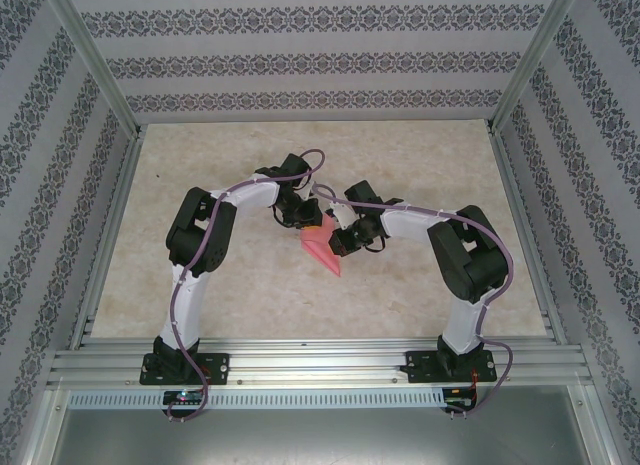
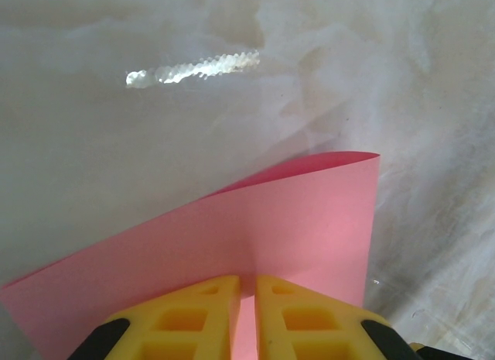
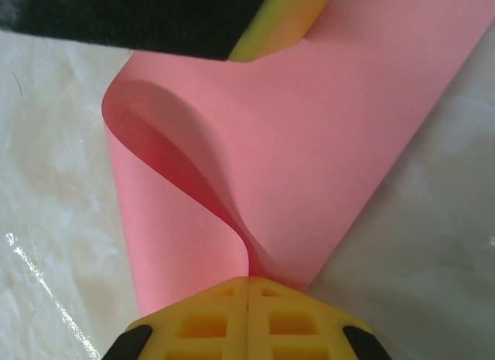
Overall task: Fold a paper plane with a square sheet of paper (fold left side to right side)
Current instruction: Third fold the triangle at the center of the table.
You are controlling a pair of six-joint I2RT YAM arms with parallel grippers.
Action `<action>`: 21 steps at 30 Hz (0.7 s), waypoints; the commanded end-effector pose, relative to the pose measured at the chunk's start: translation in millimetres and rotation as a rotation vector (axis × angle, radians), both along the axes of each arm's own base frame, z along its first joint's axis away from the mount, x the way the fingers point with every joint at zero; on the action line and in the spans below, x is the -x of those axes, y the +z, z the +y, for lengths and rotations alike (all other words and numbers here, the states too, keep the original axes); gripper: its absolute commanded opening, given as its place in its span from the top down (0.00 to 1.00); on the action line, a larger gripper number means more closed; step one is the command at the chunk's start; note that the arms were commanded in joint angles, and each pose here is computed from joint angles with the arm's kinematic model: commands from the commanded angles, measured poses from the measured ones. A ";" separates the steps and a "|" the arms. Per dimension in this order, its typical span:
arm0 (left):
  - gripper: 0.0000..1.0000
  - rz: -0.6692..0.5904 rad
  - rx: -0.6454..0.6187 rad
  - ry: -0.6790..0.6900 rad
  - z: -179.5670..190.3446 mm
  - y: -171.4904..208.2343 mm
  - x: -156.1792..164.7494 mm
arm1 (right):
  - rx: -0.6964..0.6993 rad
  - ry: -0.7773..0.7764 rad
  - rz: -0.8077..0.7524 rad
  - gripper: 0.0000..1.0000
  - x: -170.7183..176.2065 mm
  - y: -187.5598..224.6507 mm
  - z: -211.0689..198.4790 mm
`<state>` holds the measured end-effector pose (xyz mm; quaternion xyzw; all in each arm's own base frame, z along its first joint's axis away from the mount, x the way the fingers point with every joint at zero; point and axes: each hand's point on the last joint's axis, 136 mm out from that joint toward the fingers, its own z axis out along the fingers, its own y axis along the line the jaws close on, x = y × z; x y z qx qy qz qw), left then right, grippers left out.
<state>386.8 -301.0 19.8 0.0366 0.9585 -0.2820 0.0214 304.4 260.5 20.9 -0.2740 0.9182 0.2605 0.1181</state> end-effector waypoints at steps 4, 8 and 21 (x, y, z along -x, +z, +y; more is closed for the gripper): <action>0.83 0.051 -0.074 -0.035 0.9 -25.6 21.1 | -0.007 -0.029 -0.026 1.00 -15.9 3.9 0.0; 0.83 0.052 -0.076 -0.034 0.9 -26.1 21.2 | -0.010 -0.029 -0.024 1.00 -18.0 4.0 1.3; 0.82 0.022 -0.055 -0.037 -2.7 -12.1 16.6 | 0.047 -0.011 0.045 1.00 3.3 -14.7 -7.2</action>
